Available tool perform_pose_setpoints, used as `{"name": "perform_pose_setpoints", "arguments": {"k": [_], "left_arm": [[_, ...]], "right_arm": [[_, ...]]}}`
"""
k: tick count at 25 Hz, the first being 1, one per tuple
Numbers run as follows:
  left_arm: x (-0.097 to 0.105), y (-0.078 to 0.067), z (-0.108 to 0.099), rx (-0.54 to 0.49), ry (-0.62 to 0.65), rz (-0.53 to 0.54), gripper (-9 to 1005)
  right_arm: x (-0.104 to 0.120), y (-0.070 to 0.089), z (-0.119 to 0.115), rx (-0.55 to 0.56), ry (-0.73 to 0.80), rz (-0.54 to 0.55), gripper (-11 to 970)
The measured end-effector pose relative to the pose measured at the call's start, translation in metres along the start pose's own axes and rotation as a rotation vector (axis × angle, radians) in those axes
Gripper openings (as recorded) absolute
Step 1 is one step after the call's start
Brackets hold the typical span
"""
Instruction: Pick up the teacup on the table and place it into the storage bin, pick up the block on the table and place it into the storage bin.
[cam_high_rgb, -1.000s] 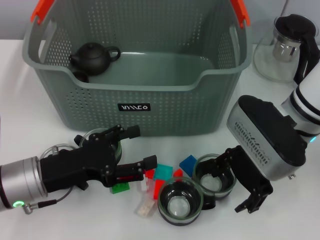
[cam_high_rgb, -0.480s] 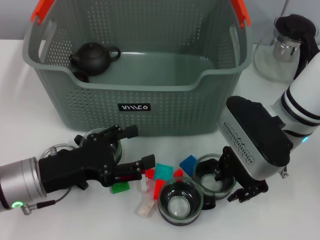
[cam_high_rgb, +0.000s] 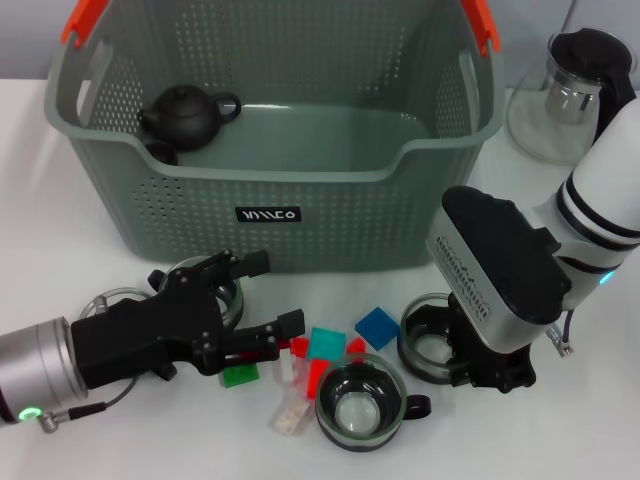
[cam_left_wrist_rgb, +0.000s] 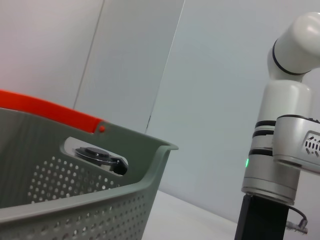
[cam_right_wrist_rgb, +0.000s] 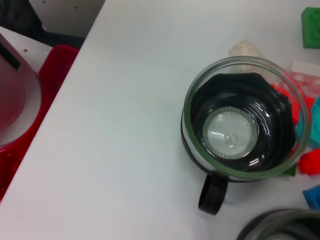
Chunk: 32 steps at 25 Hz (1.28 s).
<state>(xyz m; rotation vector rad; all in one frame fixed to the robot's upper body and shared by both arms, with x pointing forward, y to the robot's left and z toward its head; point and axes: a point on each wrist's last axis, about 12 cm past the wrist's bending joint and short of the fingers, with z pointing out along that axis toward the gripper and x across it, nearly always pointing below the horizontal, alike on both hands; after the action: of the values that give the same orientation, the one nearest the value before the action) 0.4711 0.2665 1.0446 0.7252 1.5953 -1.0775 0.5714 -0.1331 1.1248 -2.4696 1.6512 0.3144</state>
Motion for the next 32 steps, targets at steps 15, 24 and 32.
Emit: {"name": "perform_pose_setpoints", "arguments": {"k": [15, 24, 32], "left_arm": [[0.002, -0.003, -0.004, 0.007, -0.001, 0.008, 933], [-0.001, -0.001, -0.019, -0.012, 0.017, 0.035, 933], [-0.002, 0.001, -0.028, -0.023, 0.049, 0.045, 934]], "right_arm": [[0.002, 0.004, -0.016, -0.020, -0.033, 0.079, 49], [0.006, 0.007, -0.057, 0.016, -0.158, 0.187, 49], [-0.015, 0.008, -0.081, 0.028, -0.256, 0.209, 50]]}}
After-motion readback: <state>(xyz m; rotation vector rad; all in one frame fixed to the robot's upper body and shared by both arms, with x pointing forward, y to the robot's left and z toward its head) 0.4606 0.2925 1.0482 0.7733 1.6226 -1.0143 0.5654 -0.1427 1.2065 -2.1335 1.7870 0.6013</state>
